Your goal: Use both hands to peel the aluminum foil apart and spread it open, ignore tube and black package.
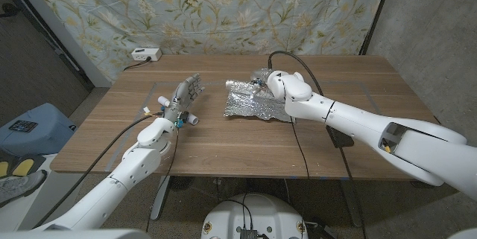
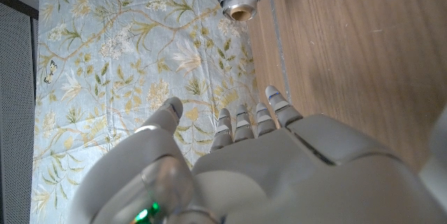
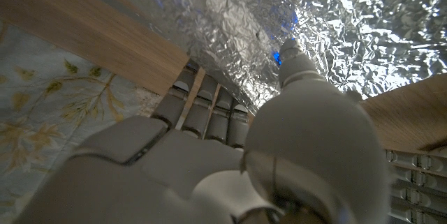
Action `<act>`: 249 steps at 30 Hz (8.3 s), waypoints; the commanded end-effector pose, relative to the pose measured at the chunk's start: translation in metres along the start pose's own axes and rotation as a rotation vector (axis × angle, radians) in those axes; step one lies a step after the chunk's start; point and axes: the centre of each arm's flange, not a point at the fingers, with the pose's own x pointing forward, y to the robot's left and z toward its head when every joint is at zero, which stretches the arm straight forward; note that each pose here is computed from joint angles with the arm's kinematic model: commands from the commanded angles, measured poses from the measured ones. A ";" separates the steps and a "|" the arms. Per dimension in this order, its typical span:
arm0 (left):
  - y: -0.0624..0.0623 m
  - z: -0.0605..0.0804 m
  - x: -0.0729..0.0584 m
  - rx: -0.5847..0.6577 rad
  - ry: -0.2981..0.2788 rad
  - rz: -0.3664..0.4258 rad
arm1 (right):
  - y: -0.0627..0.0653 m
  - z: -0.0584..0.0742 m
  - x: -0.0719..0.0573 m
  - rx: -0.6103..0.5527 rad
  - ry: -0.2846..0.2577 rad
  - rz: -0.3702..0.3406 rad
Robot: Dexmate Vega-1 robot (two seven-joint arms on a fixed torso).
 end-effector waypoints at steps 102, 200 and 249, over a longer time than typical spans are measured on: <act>-0.047 0.032 0.000 -0.218 0.184 0.109 | -0.076 -0.053 -0.003 0.555 -0.018 0.176; -0.136 0.019 0.018 -0.188 0.315 0.150 | -0.099 -0.009 -0.038 0.487 -0.057 0.089; -0.162 0.005 0.014 -0.237 0.318 0.066 | -0.114 -0.032 -0.039 0.574 -0.046 0.064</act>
